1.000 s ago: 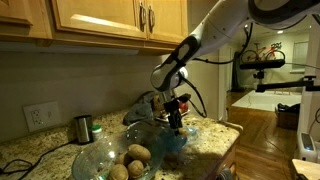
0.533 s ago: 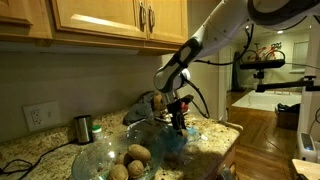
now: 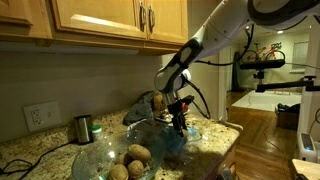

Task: Pick a potato from the bag and place it in the glass basin

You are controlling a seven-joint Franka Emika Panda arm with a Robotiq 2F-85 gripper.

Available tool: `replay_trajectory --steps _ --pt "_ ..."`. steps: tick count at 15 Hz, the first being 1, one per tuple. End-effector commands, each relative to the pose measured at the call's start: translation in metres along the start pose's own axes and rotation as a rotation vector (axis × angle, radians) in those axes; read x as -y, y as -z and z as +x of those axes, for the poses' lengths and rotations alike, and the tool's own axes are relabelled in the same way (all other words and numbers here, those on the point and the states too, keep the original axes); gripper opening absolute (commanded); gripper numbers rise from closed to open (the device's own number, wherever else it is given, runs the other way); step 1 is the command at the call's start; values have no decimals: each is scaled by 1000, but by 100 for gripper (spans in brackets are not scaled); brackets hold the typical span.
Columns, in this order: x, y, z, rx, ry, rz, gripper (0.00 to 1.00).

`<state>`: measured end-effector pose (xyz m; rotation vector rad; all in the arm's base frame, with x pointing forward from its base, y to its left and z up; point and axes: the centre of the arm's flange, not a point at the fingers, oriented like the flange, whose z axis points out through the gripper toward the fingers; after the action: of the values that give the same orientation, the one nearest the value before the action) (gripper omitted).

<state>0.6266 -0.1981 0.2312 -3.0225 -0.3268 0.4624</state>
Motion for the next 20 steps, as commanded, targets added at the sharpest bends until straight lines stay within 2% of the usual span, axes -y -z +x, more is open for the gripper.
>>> replay_trajectory --steps 1,5,6,7,13,17,20 --pt "-2 -4 -10 -13 12 -4 100" --pt "-2 -3 -10 -26 15 -15 100" --pt "-3 -2 -9 -35 18 -17 75" --pt "-3 -2 -9 -42 19 -22 74" --pt "-4 1 -7 -64 21 -35 33" --pt "2 13 -13 -56 -1 -34 31" --pt "8 38 -27 -88 -10 -49 31"
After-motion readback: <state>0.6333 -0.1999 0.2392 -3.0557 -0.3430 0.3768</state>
